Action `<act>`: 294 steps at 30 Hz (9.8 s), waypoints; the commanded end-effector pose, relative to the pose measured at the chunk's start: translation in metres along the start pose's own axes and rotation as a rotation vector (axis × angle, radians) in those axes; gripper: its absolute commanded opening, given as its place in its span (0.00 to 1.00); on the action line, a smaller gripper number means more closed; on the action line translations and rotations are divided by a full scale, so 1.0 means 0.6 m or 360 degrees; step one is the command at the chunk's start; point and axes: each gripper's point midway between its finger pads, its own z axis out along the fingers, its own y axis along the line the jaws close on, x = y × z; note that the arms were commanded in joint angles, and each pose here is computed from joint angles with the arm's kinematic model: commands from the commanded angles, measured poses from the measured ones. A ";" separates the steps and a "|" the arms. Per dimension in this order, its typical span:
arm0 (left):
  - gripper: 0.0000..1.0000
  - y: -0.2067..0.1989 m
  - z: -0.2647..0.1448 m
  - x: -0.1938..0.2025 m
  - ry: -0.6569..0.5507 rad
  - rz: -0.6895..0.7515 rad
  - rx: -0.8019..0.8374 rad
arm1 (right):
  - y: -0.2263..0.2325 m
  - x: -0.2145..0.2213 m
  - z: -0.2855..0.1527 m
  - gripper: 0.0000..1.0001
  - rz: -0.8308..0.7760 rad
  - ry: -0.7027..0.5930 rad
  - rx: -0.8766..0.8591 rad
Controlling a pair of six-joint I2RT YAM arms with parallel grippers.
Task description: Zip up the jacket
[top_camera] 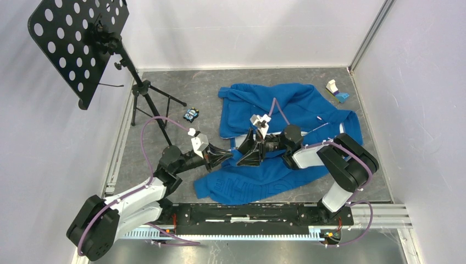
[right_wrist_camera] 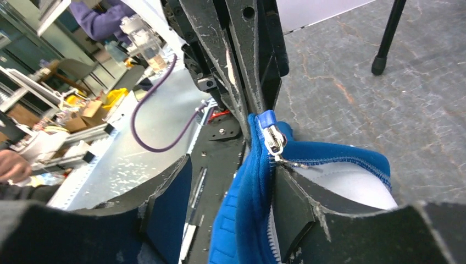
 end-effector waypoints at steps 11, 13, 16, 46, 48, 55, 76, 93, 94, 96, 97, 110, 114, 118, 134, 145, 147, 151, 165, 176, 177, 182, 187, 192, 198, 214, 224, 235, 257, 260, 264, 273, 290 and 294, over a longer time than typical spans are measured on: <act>0.02 0.027 0.000 0.007 0.0070 0.0096 -0.0113 | 0.011 -0.026 -0.027 0.45 -0.0238 -0.0072 0.0123; 0.02 0.024 0.001 0.004 0.0051 0.0094 -0.0102 | -0.004 -0.017 -0.027 0.40 -0.0224 -0.0031 0.0168; 0.02 0.018 0.003 -0.002 0.0021 0.0077 -0.0071 | -0.009 -0.016 -0.026 0.35 -0.0218 -0.0043 0.0183; 0.56 0.007 0.027 -0.026 -0.0124 -0.0398 -0.0020 | -0.007 -0.032 -0.021 0.00 -0.0360 -0.0070 0.0239; 0.46 0.009 0.028 -0.027 -0.0136 -0.0404 -0.0021 | -0.007 -0.031 -0.020 0.00 -0.0357 -0.0068 0.0229; 0.70 0.062 -0.013 -0.066 -0.0303 -0.0581 -0.0275 | -0.006 -0.031 -0.021 0.00 -0.0354 -0.0069 0.0231; 0.77 -0.014 0.019 -0.059 -0.0156 -0.0724 0.0399 | -0.004 -0.032 -0.019 0.00 -0.0332 -0.0081 0.0209; 0.70 -0.009 0.013 -0.016 -0.0027 -0.0702 0.0202 | -0.003 -0.037 -0.018 0.00 -0.0335 -0.0099 0.0208; 0.70 -0.008 0.012 -0.013 -0.0021 -0.0703 0.0184 | -0.003 -0.038 -0.018 0.00 -0.0337 -0.0101 0.0208; 0.73 -0.006 0.009 -0.007 -0.0014 -0.0705 0.0154 | -0.002 -0.038 -0.019 0.00 -0.0339 -0.0102 0.0208; 0.73 -0.006 0.007 -0.006 -0.0014 -0.0703 0.0144 | -0.001 -0.039 -0.019 0.00 -0.0341 -0.0104 0.0207; 0.44 -0.010 0.006 0.008 0.0053 -0.0744 0.0127 | 0.002 -0.040 -0.019 0.00 -0.0343 -0.0114 0.0201; 0.53 -0.015 0.007 0.009 0.0045 -0.0750 0.0144 | 0.003 -0.041 -0.020 0.00 -0.0346 -0.0117 0.0200; 0.45 -0.015 0.008 0.010 0.0049 -0.0750 0.0139 | 0.003 -0.041 -0.019 0.00 -0.0347 -0.0117 0.0202; 0.02 0.067 -0.041 0.035 0.0184 -0.0222 -0.0531 | -0.017 -0.103 -0.018 0.77 -0.0483 -0.0146 0.0390; 0.02 0.055 -0.016 0.024 0.0564 0.0153 -0.0513 | -0.022 -0.109 -0.006 0.74 -0.1455 0.0219 0.0160; 0.02 0.053 -0.013 0.007 0.0574 0.0234 -0.0476 | -0.022 -0.106 -0.010 0.75 -0.1465 0.0205 0.0193; 0.02 0.031 -0.012 -0.010 0.0667 0.0459 -0.0298 | -0.021 -0.089 -0.017 0.75 -0.1485 0.0248 0.0208; 0.02 0.029 -0.031 -0.008 0.1050 0.1036 0.0047 | -0.020 -0.087 0.002 0.77 -0.1515 0.0238 0.0215; 0.02 0.022 -0.039 -0.024 0.0890 0.1107 -0.0010 | -0.036 -0.073 0.028 0.73 -0.1388 0.0201 0.0159; 0.02 0.020 -0.038 -0.019 0.0896 0.1097 0.0006 | -0.036 -0.072 0.032 0.72 -0.1374 0.0196 0.0143; 0.02 0.014 -0.033 -0.009 0.0906 0.1059 0.0056 | -0.045 -0.054 0.049 0.69 -0.1275 0.0232 0.0064; 0.02 0.016 -0.031 -0.006 0.0897 0.1060 0.0050 | -0.048 -0.039 0.059 0.65 -0.1248 0.0261 0.0037; 0.02 0.024 -0.037 0.001 0.0929 0.1079 0.0016 | -0.044 -0.019 0.055 0.53 -0.1217 0.0340 0.0010; 0.02 0.044 -0.047 0.007 0.0989 0.1113 -0.0077 | -0.029 -0.006 0.039 0.44 -0.1202 0.0373 0.0031; 0.02 0.047 -0.047 -0.008 0.0928 0.1100 -0.0145 | -0.004 -0.033 0.006 0.45 -0.1176 0.0195 0.0521; 0.02 0.037 -0.042 -0.034 0.0804 0.1050 -0.0183 | -0.051 -0.098 -0.013 0.49 -0.1147 0.0029 0.0903; 0.02 0.061 -0.013 -0.087 0.0154 0.0557 -0.0614 | 0.014 -0.067 0.020 0.24 -0.0794 -0.0203 0.0699; 0.02 -0.030 -0.039 -0.037 -0.0171 0.0484 -0.0209 | -0.008 -0.050 0.005 0.60 -0.1541 0.0333 0.0611; 0.02 -0.038 -0.035 -0.029 -0.0142 0.0515 -0.0144 | -0.001 -0.068 0.018 0.59 -0.1583 0.0352 0.0535; 0.02 -0.036 -0.029 -0.020 -0.0091 0.0541 -0.0128 | 0.002 -0.052 0.036 0.51 -0.1525 0.0399 0.0397; 0.02 -0.028 -0.036 -0.025 -0.0084 0.0572 -0.0184 | -0.016 -0.021 0.029 0.41 -0.1450 0.0441 0.0417; 0.02 -0.028 -0.036 -0.021 -0.0070 0.0579 -0.0178 | -0.027 -0.017 0.011 0.45 -0.1379 0.0398 0.0425; 0.02 -0.032 -0.034 -0.019 -0.0062 0.0570 -0.0150 | -0.029 -0.014 0.024 0.41 -0.1316 0.0401 0.0366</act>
